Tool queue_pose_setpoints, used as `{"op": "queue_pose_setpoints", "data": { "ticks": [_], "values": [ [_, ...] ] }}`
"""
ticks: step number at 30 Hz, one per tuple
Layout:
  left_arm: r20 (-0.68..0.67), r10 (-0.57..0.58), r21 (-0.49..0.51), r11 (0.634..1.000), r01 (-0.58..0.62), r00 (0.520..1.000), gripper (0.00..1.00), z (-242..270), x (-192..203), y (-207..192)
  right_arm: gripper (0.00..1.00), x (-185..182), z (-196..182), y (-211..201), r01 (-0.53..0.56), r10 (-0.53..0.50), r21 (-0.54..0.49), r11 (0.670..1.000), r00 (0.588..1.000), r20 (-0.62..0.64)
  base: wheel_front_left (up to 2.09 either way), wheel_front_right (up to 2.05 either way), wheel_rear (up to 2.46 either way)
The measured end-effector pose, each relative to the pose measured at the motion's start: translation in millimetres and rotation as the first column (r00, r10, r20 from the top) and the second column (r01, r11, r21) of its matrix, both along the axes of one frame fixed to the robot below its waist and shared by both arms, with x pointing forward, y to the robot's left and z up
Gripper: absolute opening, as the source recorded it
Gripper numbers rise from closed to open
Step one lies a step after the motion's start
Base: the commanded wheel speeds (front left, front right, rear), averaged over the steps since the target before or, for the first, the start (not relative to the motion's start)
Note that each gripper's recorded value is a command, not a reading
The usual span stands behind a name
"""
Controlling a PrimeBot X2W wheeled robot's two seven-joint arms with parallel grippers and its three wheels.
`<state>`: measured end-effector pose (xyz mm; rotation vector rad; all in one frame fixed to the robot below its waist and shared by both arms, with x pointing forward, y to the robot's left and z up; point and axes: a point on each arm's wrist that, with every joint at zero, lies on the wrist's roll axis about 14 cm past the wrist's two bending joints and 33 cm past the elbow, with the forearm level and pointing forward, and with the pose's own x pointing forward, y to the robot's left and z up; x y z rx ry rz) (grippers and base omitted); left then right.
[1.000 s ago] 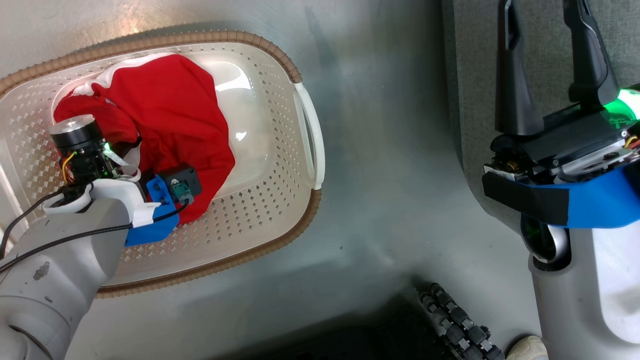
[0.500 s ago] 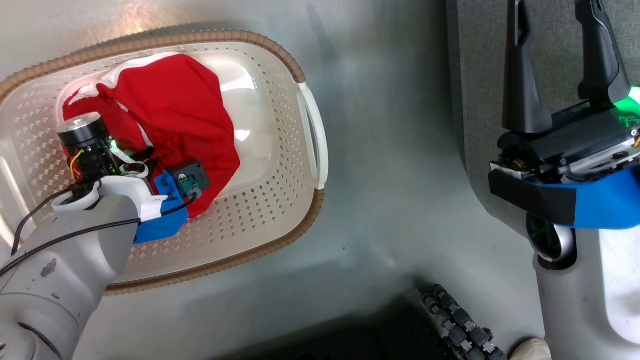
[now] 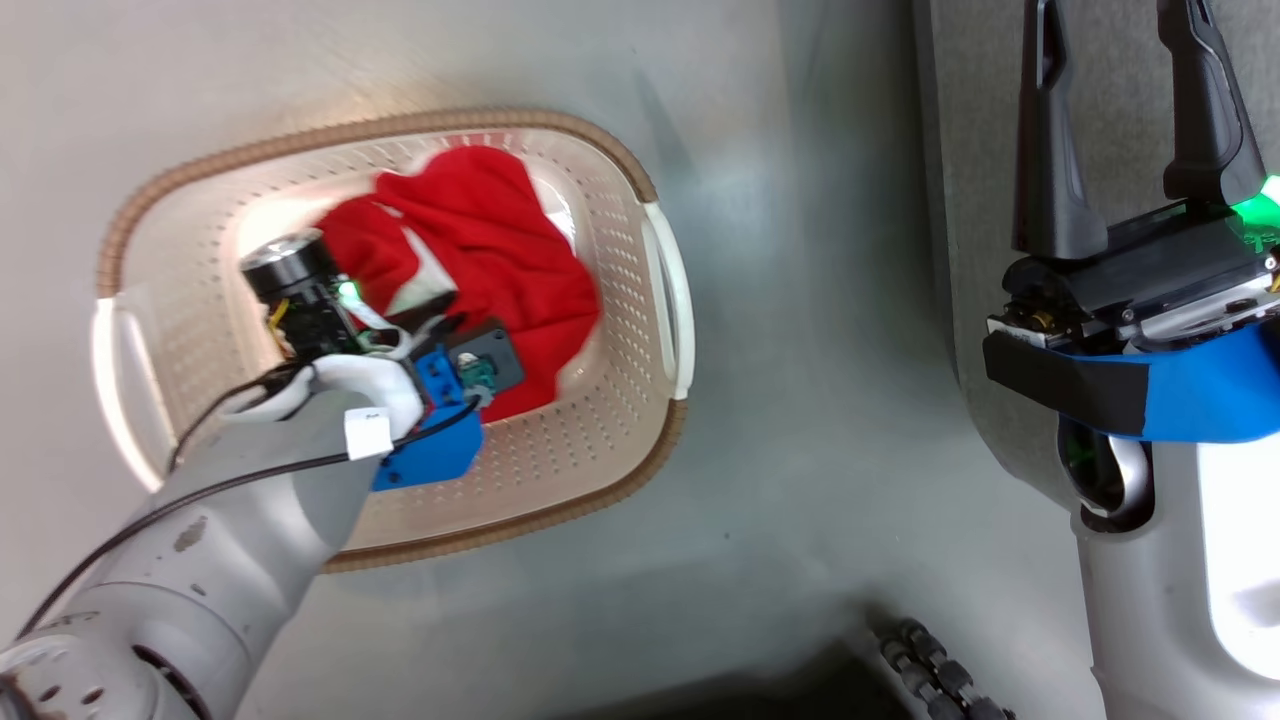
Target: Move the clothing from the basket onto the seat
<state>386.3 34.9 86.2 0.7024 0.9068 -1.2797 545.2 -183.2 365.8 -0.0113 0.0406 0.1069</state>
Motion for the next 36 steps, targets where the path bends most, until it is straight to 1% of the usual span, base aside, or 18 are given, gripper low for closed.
{"op": "queue_pose_setpoints", "data": {
  "ticks": [5,9,18,22,25,30,36],
  "values": [
    [0.037,0.083,-0.085,0.993,-0.079,0.996,0.0,33,16,-12,1.0,0,17,6,-0.009,0.009,0.005,1.0,1.0,0.029,0.0,0.0,0.0],
    [0.064,0.155,-0.146,0.979,-0.144,0.986,0.0,63,27,-16,1.0,-2,36,11,-0.017,0.016,0.008,1.0,0.998,0.057,0.0,0.0,0.0],
    [0.126,0.293,-0.272,0.929,-0.252,0.948,0.0,137,44,-22,1.0,-19,78,15,-0.027,0.025,0.015,1.0,0.994,0.107,0.0,0.0,0.0],
    [0.153,0.368,-0.365,0.883,-0.294,0.917,0.0,179,54,-28,1.0,-29,98,21,-0.043,0.039,0.024,0.999,0.99,0.134,0.0,0.0,0.0],
    [0.182,0.417,-0.41,0.855,-0.317,0.891,0.0,205,57,-23,1.0,-37,112,25,-0.053,0.047,0.03,0.998,0.987,0.154,0.0,0.0,0.0],
    [0.235,0.504,-0.494,0.798,-0.344,0.831,0.0,252,66,-17,1.0,-54,135,30,-0.063,0.054,0.044,0.997,0.981,0.185,0.0,0.0,0.0],
    [0.274,0.595,-0.602,0.719,-0.348,0.756,0.0,308,73,-12,1.0,-76,156,32,-0.068,0.055,0.053,0.996,0.976,0.212,0.0,0.0,0.0]
  ]
}}
